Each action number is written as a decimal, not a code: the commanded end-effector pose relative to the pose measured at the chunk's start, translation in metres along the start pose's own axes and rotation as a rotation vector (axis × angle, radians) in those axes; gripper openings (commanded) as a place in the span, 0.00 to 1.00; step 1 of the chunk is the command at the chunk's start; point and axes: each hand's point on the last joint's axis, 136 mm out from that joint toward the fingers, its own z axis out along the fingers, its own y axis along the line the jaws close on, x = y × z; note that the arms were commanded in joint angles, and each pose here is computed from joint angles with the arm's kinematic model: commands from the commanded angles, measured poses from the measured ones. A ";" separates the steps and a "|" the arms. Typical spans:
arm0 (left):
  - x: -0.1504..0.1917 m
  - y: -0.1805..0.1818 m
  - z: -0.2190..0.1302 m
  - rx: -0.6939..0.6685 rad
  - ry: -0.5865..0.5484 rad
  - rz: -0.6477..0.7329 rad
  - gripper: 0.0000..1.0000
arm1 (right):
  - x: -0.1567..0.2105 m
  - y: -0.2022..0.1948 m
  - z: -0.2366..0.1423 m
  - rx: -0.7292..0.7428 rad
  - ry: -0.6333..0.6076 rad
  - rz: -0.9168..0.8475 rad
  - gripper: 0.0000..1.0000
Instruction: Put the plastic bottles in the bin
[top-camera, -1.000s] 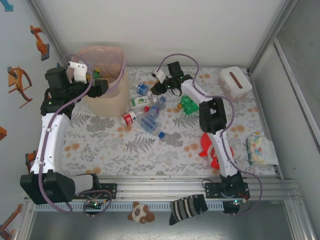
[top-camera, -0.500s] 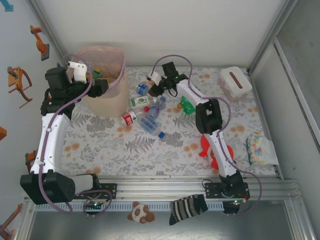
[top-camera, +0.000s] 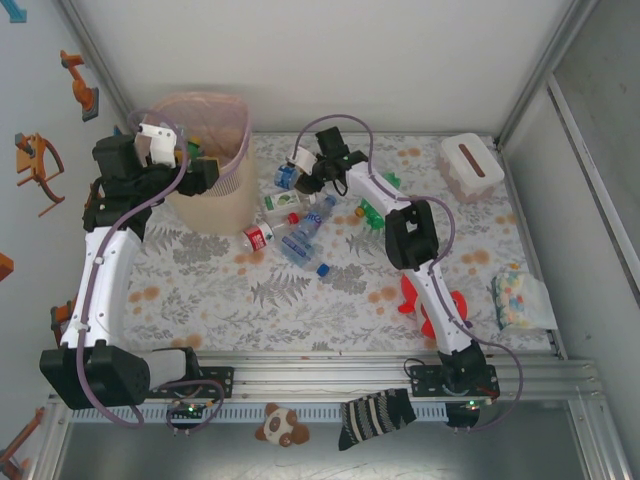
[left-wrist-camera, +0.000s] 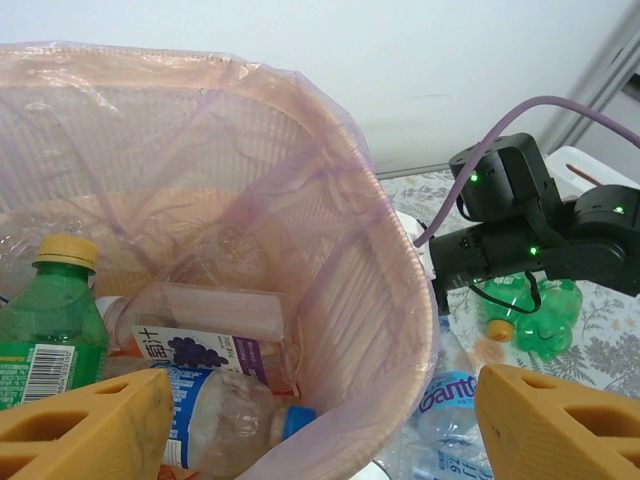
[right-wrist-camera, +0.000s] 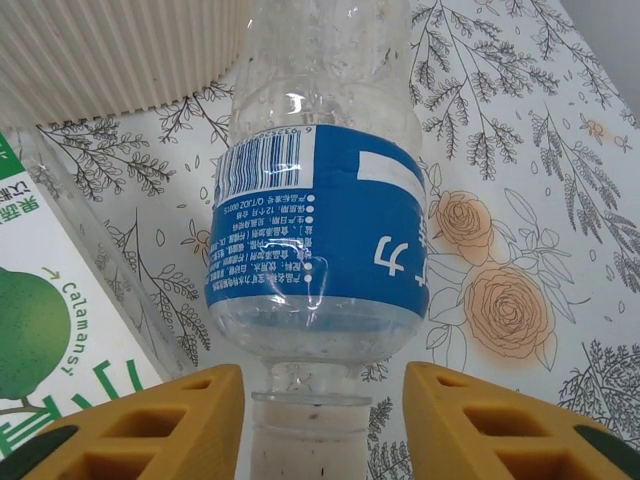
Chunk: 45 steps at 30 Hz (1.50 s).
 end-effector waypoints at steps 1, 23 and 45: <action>-0.007 -0.010 -0.007 0.024 -0.031 0.013 0.79 | 0.023 0.008 0.013 -0.018 0.076 -0.042 0.43; -0.005 -0.012 -0.004 0.020 -0.018 0.024 0.78 | 0.021 0.008 -0.015 -0.022 0.146 -0.287 0.38; -0.003 -0.011 -0.002 0.021 -0.008 0.021 0.79 | 0.021 -0.010 -0.026 0.020 0.156 -0.473 0.47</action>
